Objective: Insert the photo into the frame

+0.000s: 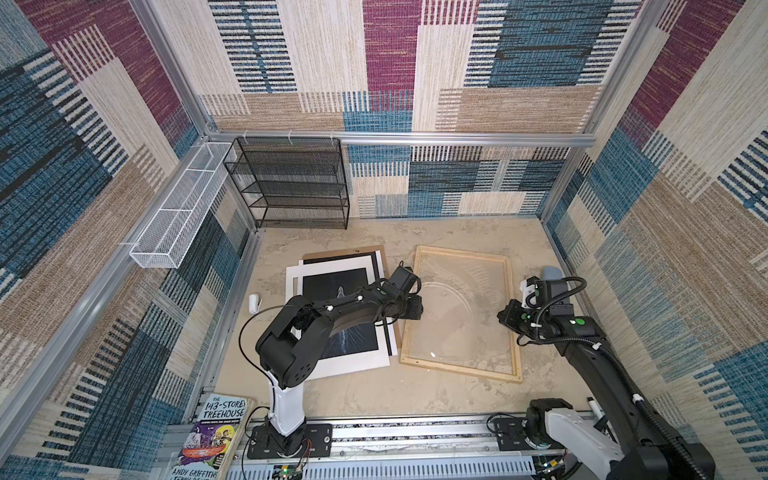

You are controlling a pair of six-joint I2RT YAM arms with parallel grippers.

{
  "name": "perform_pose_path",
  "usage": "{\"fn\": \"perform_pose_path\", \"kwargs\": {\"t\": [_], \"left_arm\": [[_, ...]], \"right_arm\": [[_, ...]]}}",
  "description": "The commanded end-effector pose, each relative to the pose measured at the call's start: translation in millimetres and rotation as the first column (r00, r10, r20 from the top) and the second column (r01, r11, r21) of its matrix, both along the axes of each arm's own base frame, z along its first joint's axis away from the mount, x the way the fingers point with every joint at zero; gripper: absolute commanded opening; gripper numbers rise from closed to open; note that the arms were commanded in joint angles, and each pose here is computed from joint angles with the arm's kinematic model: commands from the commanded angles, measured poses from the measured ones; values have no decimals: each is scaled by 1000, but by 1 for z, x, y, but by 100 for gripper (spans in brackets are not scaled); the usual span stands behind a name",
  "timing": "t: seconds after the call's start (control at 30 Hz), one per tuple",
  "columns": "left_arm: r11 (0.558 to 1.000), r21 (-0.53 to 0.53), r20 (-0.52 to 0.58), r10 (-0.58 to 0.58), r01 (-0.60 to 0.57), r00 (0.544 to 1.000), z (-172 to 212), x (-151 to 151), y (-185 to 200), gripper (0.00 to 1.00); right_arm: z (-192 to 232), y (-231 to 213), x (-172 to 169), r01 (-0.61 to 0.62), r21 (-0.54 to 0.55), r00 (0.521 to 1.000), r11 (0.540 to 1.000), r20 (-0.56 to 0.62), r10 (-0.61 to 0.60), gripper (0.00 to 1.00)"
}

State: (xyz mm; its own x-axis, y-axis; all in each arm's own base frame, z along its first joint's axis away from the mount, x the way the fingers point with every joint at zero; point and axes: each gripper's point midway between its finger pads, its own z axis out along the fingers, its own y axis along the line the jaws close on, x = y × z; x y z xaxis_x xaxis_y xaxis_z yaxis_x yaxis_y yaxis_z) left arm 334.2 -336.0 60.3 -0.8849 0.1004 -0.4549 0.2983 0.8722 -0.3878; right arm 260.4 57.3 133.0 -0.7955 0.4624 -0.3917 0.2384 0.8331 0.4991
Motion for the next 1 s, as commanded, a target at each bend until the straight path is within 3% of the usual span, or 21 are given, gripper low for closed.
{"fn": "perform_pose_path", "kwargs": {"t": [0.0,0.17,0.97], "left_arm": [[1000,28,64,11,-13,998,11,10,4,49],[997,79,92,15,-22,996,14,14,12,49],[993,120,77,-9,0,997,0,19,9,43]], "right_arm": [[-2,0,-5,-3,-15,1000,1000,-23,3,0],[1,-2,-2,-1,-33,1000,999,-27,0,0],[-2,0,-4,-31,-54,997,998,-72,27,0]]}}
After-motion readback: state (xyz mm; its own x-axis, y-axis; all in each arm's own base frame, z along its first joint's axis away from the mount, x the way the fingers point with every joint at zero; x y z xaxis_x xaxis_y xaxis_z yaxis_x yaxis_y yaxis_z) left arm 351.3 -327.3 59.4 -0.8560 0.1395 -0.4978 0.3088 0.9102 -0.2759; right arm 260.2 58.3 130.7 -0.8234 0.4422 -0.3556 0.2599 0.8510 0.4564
